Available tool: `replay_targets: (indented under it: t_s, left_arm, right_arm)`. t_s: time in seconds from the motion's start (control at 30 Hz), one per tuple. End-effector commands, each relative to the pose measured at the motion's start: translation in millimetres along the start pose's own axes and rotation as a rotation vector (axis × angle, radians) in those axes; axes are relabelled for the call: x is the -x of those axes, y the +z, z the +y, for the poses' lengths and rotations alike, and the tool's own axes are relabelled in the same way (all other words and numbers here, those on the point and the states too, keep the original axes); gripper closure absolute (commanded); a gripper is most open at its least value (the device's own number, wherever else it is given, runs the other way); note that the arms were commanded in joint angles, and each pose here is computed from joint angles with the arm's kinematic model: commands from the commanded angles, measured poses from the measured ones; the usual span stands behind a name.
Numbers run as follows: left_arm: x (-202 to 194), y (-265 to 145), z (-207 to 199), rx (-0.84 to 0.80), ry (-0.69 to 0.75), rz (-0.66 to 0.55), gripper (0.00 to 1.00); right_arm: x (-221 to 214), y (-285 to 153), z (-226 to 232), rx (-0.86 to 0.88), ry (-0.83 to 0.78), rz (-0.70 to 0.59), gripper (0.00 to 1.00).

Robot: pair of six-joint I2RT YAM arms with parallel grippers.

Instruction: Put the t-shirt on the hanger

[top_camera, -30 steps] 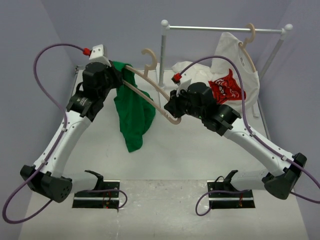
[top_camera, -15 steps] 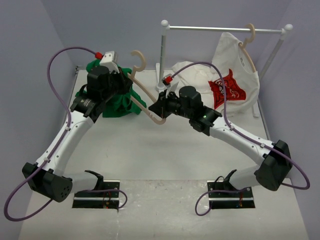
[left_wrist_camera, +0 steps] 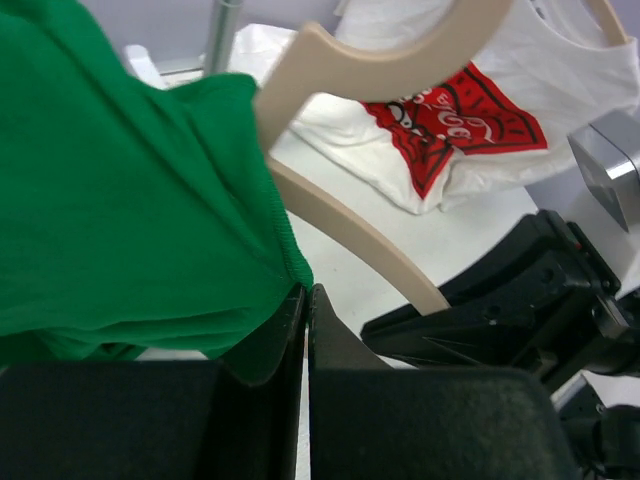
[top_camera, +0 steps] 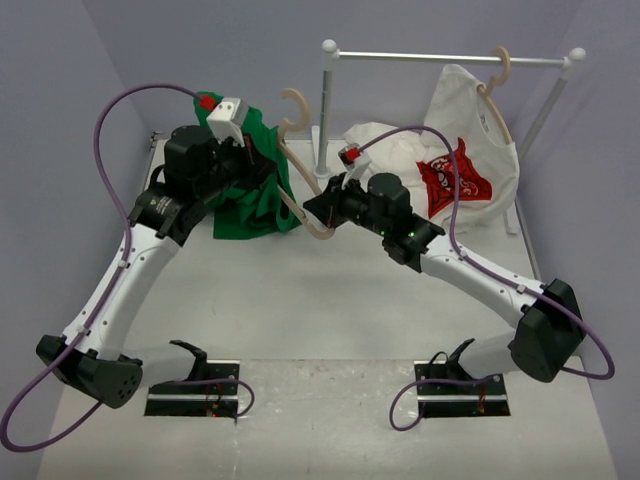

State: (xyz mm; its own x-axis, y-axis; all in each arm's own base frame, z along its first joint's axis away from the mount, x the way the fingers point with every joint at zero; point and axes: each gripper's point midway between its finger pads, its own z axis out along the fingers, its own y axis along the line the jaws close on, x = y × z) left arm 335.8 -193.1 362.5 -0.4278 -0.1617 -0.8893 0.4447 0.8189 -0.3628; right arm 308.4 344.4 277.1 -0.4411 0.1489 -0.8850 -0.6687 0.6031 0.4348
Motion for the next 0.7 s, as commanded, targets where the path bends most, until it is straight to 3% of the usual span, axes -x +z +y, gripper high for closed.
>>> replay_targets:
  t_s: [0.0, 0.23, 0.33, 0.37, 0.4, 0.47, 0.6, 0.67]
  left_arm:
    - [1, -8, -48, -0.175, 0.075, 0.026, 1.00]
    - [18, -12, -52, -0.126, 0.094, -0.011, 1.00]
    - [36, -22, -29, 0.035, 0.101, -0.051, 0.98]
    - [40, -26, -30, 0.040, 0.104, -0.053, 0.85]
    - [54, -36, -17, 0.134, 0.113, -0.090, 0.48]
    - [73, -50, -5, 0.226, 0.129, -0.143, 0.21]
    - [112, -69, -5, 0.279, 0.168, -0.245, 0.00]
    - [127, -72, -11, 0.260, 0.224, -0.296, 0.00]
  right_arm:
    - [76, -3, 29, 0.071, -0.047, -0.198, 1.00]
    - [82, -4, 26, 0.066, -0.079, -0.209, 1.00]
    - [78, -9, 7, 0.076, -0.008, -0.232, 1.00]
    - [77, -11, 4, 0.094, 0.005, -0.240, 1.00]
    - [77, -14, 2, 0.110, 0.028, -0.248, 1.00]
    - [74, -25, -2, 0.163, 0.015, -0.280, 1.00]
    - [68, -39, -7, 0.195, -0.039, -0.303, 1.00]
    - [66, -44, -14, 0.191, -0.068, -0.303, 1.00]
